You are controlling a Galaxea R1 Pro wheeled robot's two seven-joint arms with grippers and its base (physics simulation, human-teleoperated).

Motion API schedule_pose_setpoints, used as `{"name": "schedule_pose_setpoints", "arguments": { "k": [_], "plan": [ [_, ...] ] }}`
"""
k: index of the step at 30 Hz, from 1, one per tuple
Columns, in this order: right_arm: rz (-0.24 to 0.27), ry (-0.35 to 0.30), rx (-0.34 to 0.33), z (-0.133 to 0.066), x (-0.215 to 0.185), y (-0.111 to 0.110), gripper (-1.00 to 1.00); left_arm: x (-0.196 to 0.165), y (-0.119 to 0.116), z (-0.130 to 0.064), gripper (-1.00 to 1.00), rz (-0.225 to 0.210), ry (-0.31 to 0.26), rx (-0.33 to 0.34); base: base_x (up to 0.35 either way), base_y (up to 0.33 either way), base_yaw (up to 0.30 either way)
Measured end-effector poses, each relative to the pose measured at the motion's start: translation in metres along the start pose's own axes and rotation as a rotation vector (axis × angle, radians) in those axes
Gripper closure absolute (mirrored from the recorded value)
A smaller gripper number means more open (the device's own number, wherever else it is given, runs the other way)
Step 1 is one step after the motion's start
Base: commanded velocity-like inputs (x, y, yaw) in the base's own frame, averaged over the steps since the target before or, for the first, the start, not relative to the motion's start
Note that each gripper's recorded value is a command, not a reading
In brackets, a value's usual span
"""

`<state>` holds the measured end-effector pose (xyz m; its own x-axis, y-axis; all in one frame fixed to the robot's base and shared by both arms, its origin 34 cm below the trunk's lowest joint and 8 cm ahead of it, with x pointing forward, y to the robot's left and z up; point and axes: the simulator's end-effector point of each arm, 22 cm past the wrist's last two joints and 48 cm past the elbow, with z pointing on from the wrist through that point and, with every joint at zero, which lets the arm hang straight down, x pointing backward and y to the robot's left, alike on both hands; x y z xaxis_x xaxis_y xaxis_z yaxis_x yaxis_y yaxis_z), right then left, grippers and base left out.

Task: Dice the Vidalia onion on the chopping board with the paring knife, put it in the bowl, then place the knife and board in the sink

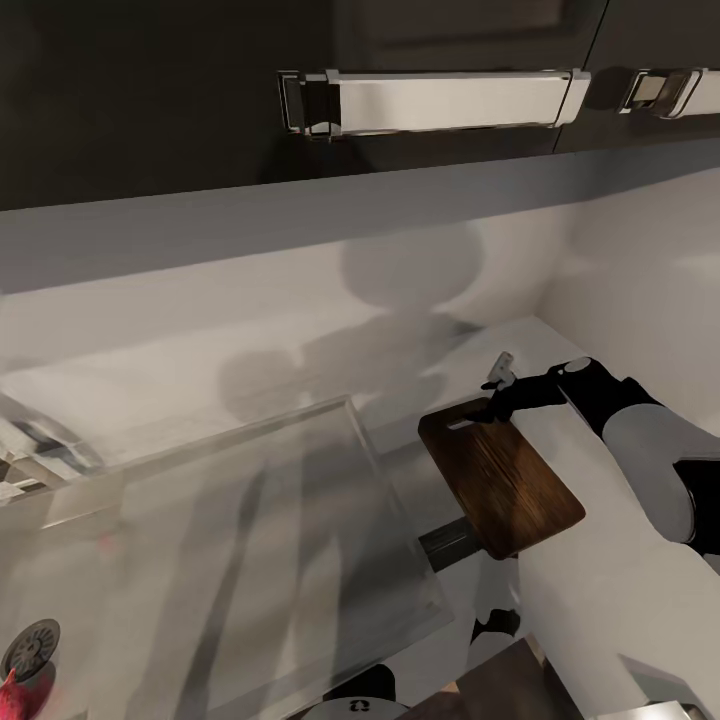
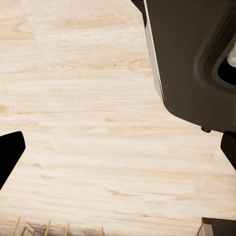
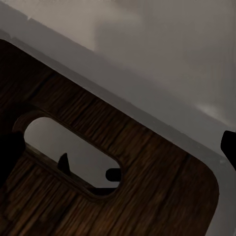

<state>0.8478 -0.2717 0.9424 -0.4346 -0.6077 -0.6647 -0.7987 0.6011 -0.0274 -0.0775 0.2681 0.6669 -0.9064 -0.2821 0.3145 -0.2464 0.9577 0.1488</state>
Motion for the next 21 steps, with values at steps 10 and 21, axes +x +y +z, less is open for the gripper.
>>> {"name": "schedule_pose_setpoints", "arguments": {
  "k": [10, 21],
  "plan": [
    [-0.002, 0.001, -0.001, 0.0006, -0.0004, 0.0007, -1.0, -0.0001, 0.0, 0.0, -1.0, 0.0, 0.0, 0.0, 0.0, 0.0, 0.0],
    [-0.001, 0.001, 0.0, 0.0001, 0.0002, 0.0001, -1.0, 0.0007, 0.0002, -0.0001, -1.0, 0.001, 0.001, 0.0, 0.0, 0.0, 0.0]
  ]
}}
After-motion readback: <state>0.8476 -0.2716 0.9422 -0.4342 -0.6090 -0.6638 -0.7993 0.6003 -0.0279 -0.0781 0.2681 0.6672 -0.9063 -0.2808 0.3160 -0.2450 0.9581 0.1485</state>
